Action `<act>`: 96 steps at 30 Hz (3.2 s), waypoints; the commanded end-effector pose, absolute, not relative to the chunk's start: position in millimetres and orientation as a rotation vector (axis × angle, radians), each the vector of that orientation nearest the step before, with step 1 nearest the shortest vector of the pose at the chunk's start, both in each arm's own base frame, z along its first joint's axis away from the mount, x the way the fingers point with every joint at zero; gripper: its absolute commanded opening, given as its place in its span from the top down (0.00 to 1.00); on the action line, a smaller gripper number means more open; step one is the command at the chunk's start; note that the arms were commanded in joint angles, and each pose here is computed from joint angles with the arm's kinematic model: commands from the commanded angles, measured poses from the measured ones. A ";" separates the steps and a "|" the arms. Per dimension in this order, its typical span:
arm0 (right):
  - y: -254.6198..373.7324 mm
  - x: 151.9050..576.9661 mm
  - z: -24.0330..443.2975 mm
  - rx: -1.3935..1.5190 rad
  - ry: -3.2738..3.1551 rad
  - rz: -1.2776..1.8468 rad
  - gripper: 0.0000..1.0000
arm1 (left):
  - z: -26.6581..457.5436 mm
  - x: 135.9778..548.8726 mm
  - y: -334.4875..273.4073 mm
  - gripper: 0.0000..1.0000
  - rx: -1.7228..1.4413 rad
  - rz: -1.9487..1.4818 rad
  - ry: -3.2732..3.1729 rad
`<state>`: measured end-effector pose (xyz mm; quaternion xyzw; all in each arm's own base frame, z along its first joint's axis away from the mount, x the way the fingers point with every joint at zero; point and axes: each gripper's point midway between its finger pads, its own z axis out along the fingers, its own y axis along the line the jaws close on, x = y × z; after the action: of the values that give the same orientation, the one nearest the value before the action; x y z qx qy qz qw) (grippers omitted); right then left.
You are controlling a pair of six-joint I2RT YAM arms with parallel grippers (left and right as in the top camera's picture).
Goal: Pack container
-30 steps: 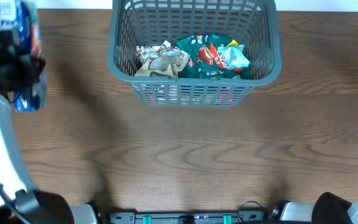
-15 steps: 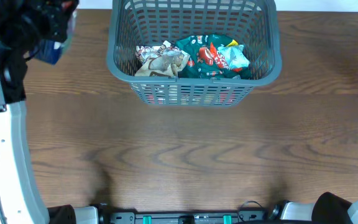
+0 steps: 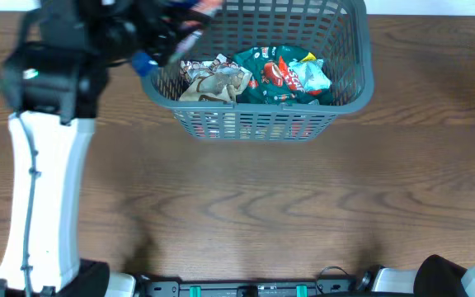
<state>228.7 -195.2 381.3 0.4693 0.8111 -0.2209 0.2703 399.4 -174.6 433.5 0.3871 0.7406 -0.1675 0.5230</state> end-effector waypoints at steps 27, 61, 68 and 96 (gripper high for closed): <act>-196.7 223.6 384.7 1.290 2.155 -0.602 0.01 | 287.0 404.2 -248.7 0.94 1.497 -0.391 1.883; -196.7 223.6 384.6 1.290 2.156 -0.602 0.01 | 217.2 425.0 -251.4 0.01 1.552 -0.398 2.029; -196.7 223.6 384.6 1.290 2.156 -0.602 0.01 | 217.9 425.9 -251.9 0.01 1.550 -0.396 2.025; -196.7 223.6 384.6 1.290 2.156 -0.602 0.01 | 437.3 423.2 -45.7 0.01 -0.094 0.367 2.101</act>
<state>228.7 -195.2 381.3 0.4693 0.8111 -0.2209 0.2703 434.6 -98.8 418.8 0.1357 0.8701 0.1080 0.4614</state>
